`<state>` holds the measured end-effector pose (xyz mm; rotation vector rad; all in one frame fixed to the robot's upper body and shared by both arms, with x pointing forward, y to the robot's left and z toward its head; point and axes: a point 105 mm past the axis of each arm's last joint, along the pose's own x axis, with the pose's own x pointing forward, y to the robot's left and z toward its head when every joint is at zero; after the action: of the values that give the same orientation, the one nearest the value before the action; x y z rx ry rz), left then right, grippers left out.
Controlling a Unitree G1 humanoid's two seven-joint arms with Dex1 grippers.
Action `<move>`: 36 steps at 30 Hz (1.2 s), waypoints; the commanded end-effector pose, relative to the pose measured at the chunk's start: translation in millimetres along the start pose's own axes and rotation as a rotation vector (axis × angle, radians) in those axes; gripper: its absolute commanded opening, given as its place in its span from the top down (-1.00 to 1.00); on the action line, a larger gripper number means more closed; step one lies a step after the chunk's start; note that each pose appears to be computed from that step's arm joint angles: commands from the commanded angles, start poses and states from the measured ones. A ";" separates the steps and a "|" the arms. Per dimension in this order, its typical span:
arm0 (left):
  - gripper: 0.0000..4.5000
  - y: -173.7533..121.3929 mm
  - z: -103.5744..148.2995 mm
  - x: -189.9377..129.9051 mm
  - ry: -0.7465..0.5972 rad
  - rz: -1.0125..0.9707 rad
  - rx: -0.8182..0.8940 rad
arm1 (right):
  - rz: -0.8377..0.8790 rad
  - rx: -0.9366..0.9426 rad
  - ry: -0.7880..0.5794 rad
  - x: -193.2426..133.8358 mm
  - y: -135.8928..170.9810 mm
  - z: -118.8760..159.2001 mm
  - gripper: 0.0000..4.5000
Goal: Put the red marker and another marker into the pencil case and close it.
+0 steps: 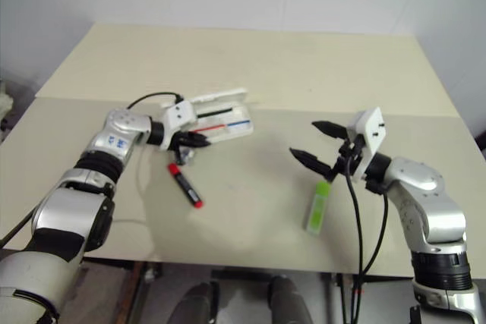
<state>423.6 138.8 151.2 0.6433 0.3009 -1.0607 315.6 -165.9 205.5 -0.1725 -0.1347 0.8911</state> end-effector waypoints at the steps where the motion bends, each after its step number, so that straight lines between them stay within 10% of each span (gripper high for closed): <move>1: 1.00 5.5 10.4 -2.6 -0.028 0.021 0.025 | -0.001 -0.050 -0.048 -0.2 -0.4 15.2 -1.00; 15: 1.00 -0.7 60.1 -21.8 -0.183 -0.001 0.325 | -0.014 -0.054 -0.041 -5.8 -4.5 17.0 -1.00; 36: 1.00 -129.8 61.6 2.5 -0.260 -0.236 0.467 | -0.085 -0.042 0.050 -41.9 -1.6 13.6 -1.00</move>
<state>310.9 62.4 146.7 0.8956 -0.0670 -1.4413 293.7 -197.2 202.2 -0.2007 -0.0599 0.8109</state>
